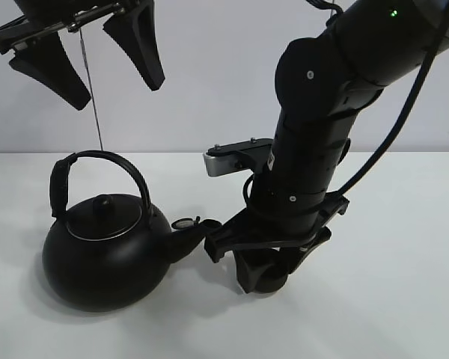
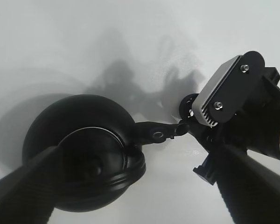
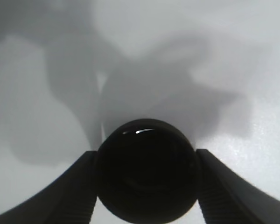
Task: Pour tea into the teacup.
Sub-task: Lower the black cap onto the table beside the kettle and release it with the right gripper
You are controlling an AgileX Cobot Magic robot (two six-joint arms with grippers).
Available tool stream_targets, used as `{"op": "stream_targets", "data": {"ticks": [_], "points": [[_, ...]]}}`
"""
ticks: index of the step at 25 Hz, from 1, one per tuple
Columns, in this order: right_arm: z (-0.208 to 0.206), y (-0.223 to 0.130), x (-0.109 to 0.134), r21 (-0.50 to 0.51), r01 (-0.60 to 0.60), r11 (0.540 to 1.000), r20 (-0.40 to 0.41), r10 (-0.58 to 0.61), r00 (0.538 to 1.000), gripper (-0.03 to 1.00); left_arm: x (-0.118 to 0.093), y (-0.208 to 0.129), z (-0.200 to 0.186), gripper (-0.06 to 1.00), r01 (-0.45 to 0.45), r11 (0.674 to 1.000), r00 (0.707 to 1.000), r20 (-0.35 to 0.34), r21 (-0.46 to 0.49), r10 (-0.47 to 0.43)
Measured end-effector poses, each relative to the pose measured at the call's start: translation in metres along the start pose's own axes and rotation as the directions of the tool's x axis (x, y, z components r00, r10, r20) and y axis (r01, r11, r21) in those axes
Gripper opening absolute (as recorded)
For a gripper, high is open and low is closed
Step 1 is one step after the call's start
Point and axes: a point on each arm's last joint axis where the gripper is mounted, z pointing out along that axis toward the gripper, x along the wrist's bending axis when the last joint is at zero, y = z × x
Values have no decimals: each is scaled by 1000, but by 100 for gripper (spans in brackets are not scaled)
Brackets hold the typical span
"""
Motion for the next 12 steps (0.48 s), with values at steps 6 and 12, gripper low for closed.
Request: {"op": "stream_targets", "data": {"ticks": [6, 12], "points": [[0, 0, 0, -3, 0, 1000, 4, 0, 1000, 40, 0, 0, 0, 64, 0, 1000, 1000, 0, 0, 0], [0, 1, 0, -6, -5, 1000, 4, 5, 1000, 44, 0, 0, 0, 64, 0, 1000, 1000, 0, 0, 0]]}}
